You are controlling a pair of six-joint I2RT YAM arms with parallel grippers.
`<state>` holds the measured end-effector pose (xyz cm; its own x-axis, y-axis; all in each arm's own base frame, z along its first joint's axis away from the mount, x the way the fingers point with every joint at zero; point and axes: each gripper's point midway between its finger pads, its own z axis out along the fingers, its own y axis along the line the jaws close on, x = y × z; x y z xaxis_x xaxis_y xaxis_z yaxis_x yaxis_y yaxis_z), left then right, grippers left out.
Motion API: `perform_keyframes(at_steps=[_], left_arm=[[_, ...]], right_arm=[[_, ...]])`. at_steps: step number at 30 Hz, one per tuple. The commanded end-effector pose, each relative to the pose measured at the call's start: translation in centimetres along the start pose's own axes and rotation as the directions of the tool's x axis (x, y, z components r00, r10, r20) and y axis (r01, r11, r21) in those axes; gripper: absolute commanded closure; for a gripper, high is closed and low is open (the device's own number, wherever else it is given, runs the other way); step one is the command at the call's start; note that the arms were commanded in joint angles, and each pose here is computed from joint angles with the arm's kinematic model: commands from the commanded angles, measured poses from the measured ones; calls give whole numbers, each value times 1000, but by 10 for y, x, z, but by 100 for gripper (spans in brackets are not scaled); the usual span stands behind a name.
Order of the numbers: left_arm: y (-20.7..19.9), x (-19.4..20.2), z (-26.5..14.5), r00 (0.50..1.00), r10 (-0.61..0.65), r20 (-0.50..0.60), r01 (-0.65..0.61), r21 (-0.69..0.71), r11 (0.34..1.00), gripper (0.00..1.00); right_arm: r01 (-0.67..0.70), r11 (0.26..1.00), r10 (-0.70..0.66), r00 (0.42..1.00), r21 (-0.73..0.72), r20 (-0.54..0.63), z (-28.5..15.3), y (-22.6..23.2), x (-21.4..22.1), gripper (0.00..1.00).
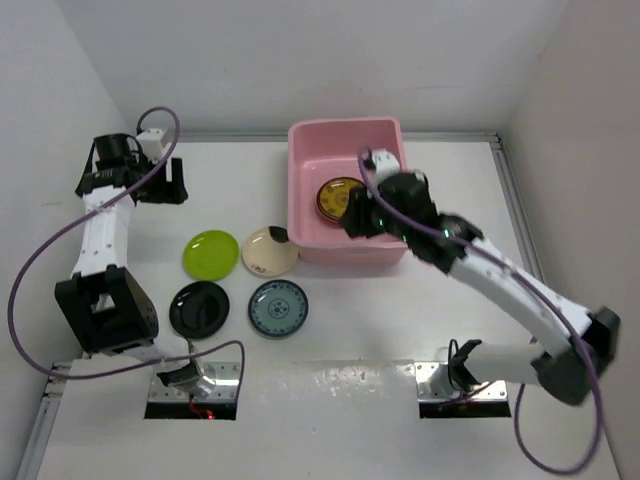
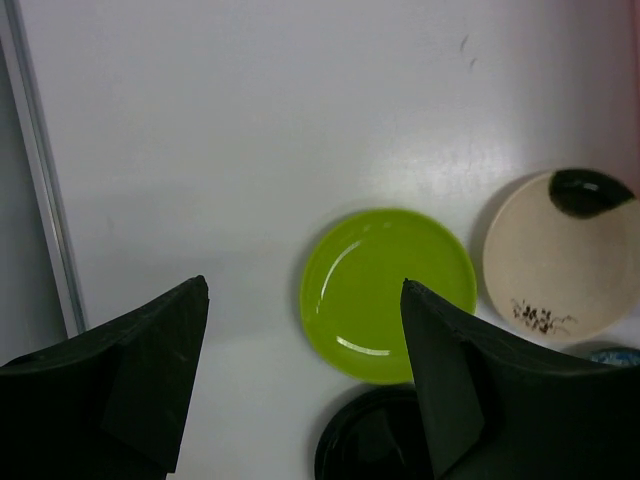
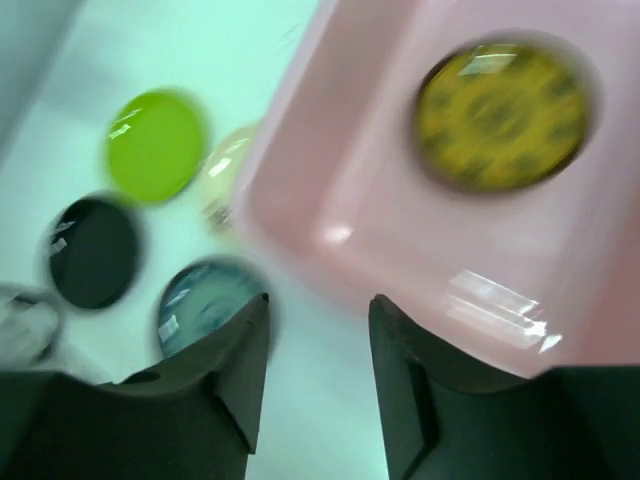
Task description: Place the plates into the plastic bin on the countertop
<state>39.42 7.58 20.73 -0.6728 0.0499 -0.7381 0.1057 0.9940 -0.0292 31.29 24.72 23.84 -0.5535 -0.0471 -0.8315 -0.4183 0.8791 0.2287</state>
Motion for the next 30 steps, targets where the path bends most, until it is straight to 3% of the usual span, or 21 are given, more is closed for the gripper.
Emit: perform_keyframes(at_steps=[1, 4, 5, 8, 9, 15, 23, 25, 29, 30], left_arm=[[12, 31, -18, 999, -13, -32, 12, -38, 999, 20], [12, 56, -25, 998, -21, -64, 18, -47, 999, 20], [11, 59, -27, 998, -7, -65, 4, -46, 999, 20], [11, 68, -32, 997, -10, -76, 6, -49, 999, 20], [10, 71, -33, 997, 1, -76, -5, -49, 999, 20], [14, 91, -33, 993, -9, -121, 1, -65, 998, 20], [14, 97, -33, 991, -3, -134, -5, -55, 998, 20], [14, 97, -33, 991, -3, -134, -5, -55, 998, 20], [14, 97, -33, 991, -3, -134, -5, -55, 998, 20], [14, 97, -33, 991, -3, -134, -5, -55, 998, 20]], right_arm=[[-136, 985, 120, 984, -110, -134, 3, 40, 94, 56], [-140, 982, 102, 959, -129, -264, -1, 61, 171, 45], [-181, 973, 140, 958, -146, -252, 3, 69, 176, 44], [-147, 962, 88, 964, -229, -251, 8, 102, 201, 41], [-115, 976, 60, 960, -188, -273, 21, 98, 218, 41], [-118, 971, 60, 961, -206, -269, 48, 123, 233, 41], [-132, 984, 92, 953, -122, -289, 70, 113, 255, 41], [-125, 988, 92, 950, -92, -298, 79, 112, 259, 46], [-82, 996, 68, 934, -25, -351, 87, 106, 269, 65], [-66, 998, 53, 931, -23, -361, 86, 105, 271, 80]])
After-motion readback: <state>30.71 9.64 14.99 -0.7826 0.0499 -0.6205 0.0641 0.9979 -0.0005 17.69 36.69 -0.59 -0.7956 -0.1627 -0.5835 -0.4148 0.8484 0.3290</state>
